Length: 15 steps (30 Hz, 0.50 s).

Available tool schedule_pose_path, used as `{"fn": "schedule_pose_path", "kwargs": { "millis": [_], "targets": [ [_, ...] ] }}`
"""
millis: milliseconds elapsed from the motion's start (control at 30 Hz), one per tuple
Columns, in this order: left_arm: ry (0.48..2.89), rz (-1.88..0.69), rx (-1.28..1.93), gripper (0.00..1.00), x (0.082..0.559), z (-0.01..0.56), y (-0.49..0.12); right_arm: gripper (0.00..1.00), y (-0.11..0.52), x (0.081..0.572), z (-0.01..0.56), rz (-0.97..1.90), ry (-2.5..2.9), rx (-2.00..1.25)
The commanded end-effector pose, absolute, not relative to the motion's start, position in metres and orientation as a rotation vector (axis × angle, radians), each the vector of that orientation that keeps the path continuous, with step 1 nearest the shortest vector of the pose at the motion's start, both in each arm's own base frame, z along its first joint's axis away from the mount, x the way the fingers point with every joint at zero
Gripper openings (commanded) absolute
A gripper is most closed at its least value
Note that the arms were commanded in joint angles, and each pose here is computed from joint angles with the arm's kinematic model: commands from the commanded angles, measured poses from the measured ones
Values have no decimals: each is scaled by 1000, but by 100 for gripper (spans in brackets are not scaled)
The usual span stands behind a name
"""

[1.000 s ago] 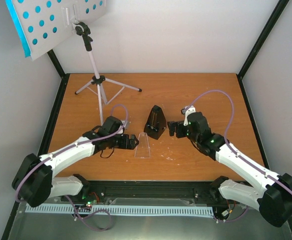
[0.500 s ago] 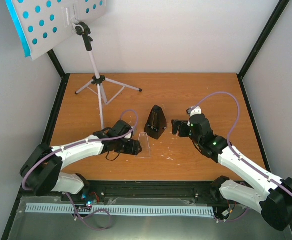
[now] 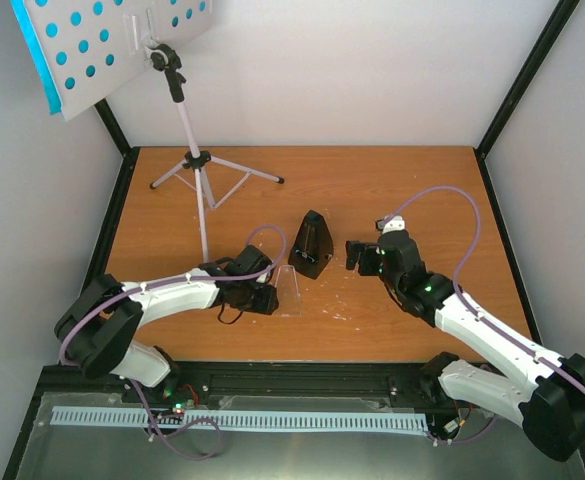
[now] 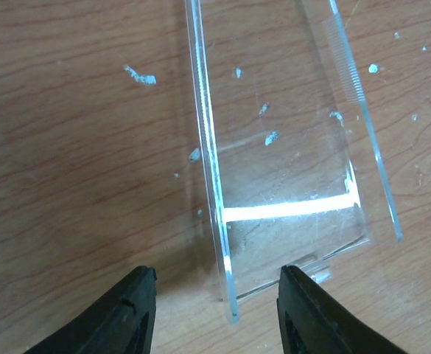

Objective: Pack up the instrument practice props

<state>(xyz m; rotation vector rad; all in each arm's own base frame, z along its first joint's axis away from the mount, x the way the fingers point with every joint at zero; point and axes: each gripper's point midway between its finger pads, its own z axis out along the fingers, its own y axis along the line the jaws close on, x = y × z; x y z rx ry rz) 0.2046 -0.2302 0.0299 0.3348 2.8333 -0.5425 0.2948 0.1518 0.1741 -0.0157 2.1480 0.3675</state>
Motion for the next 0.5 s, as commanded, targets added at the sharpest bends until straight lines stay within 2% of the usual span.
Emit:
{"fn": "schedule_pose_path", "kwargs": {
  "millis": [0,467],
  "targets": [
    [2807,-554,351,46,211,37,-241,100,142,293,170,338,2140,31],
    [2837,-442,326,30,214,28,-230,100,136,288,172,336,2127,39]
  ]
}}
